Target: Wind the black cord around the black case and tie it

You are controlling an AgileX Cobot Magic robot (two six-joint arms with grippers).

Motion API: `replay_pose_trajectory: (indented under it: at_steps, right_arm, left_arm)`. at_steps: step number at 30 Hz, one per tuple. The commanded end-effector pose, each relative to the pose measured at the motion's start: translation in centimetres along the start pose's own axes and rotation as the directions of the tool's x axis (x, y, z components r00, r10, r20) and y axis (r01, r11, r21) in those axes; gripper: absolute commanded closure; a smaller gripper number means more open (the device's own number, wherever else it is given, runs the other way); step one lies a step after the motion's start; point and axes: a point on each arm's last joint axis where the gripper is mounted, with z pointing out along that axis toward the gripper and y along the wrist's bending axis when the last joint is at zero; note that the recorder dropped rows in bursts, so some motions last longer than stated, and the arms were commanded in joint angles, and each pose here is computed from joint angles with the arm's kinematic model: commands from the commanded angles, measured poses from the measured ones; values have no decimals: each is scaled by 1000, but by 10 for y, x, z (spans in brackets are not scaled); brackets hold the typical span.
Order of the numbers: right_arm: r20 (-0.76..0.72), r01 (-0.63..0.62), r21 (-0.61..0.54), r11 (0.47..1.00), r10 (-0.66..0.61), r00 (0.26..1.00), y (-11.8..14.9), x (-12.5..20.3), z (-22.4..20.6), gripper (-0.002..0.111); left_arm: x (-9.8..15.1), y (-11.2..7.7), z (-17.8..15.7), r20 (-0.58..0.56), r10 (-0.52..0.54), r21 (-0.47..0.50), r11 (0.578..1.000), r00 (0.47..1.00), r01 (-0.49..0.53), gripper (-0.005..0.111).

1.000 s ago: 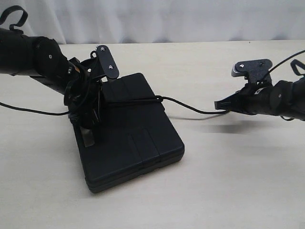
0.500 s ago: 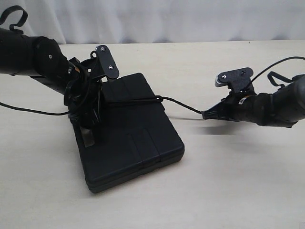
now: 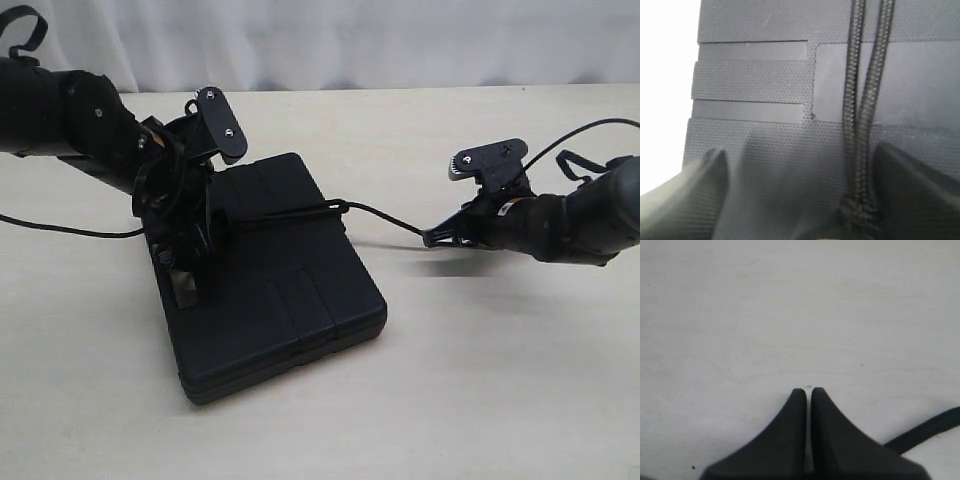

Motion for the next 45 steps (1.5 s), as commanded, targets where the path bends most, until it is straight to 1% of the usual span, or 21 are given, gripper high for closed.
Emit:
replay_pose_trajectory:
  at_steps: [1, 3, 4, 7, 10, 12, 15, 18, 19, 20, 21, 22, 24, 26, 29, 30, 32, 37, 41, 45]
  right_arm:
    - [-92, 6, -23, 1000, -8, 996, 0, 10, -2, 104]
    - [-56, 4, -22, 1000, -5, 998, -1, -2, -13, 104]
    - [-25, 2, -21, 1000, -3, 1000, -2, -11, -22, 104]
    - [-1, 0, -25, 1000, 0, 1000, -4, -21, -34, 104]
    - [30, -2, -26, 1000, 3, 1000, -5, -30, -49, 104]
    - [66, -3, -20, 1000, 5, 998, -6, -33, -62, 104]
    - [129, -9, -13, 1000, 11, 992, -9, -39, -88, 104]
    - [203, -36, -10, 999, 37, 978, -11, -42, -115, 104]
    - [225, -46, -10, 999, 47, 973, -11, -43, -125, 104]
    - [249, -55, -10, 998, 56, 967, -12, -42, -135, 104]
    - [270, -61, -10, 998, 62, 961, -13, -42, -143, 104]
    - [294, -69, -10, 998, 68, 953, -13, -40, -153, 104]
    - [339, -71, -9, 997, 70, 938, -14, -38, -172, 104]
    - [386, -85, -14, 996, 84, 919, -16, -35, -191, 104]
    - [440, -111, -25, 994, 111, 891, -17, -29, -214, 104]
    - [453, -117, -28, 993, 117, 884, -17, -27, -219, 104]
    - [482, -126, -34, 991, 127, 867, -17, -21, -231, 104]
    - [542, -136, -42, 990, 137, 829, -18, -6, -254, 104]
    - [596, -156, -55, 986, 158, 788, -18, 9, -270, 104]
    - [655, -166, -68, 984, 170, 736, -18, 25, -287, 104]
  left_arm:
    - [-4, -4, -15, 20, -4, 4, 1000, 1000, 4, 26]
    - [-13, -3, -34, 70, -2, -28, 1000, 998, 4, 26]
    - [-18, -1, -49, 111, -32, -46, 998, 993, 38, 26]
    - [-25, -1, -74, 182, -56, -71, 995, 982, 70, 26]
    - [-33, -1, -100, 274, -116, -76, 987, 955, 142, 26]
    - [-37, -1, -118, 327, -126, -90, 982, 936, 164, 26]
    - [-39, -7, -150, 381, -102, -102, 983, 919, 151, 26]
    - [-37, -17, -178, 412, -84, -85, 988, 907, 129, 26]
    - [-38, -20, -187, 431, -88, -80, 988, 898, 135, 26]
    - [-38, -22, -197, 464, -121, -70, 982, 877, 173, 29]
    - [-38, -24, -205, 492, -151, -53, 978, 857, 203, 32]
    - [-37, -27, -213, 525, -169, -46, 973, 834, 226, 39]
    - [-31, -31, -227, 580, -175, -69, 963, 796, 261, 57]
    - [-19, -37, -239, 635, -161, -118, 946, 755, 301, 78]
    - [4, -49, -256, 711, -146, -170, 914, 688, 370, 102]
    - [10, -53, -260, 732, -149, -172, 904, 665, 392, 107]
    - [27, -64, -271, 777, -134, -191, 881, 615, 433, 107]
    - [66, -90, -289, 851, -68, -230, 843, 520, 486, 107]
    - [91, -109, -297, 900, -64, -195, 826, 432, 529, 107]
    - [110, -125, -303, 931, -53, -161, 828, 361, 537, 107]
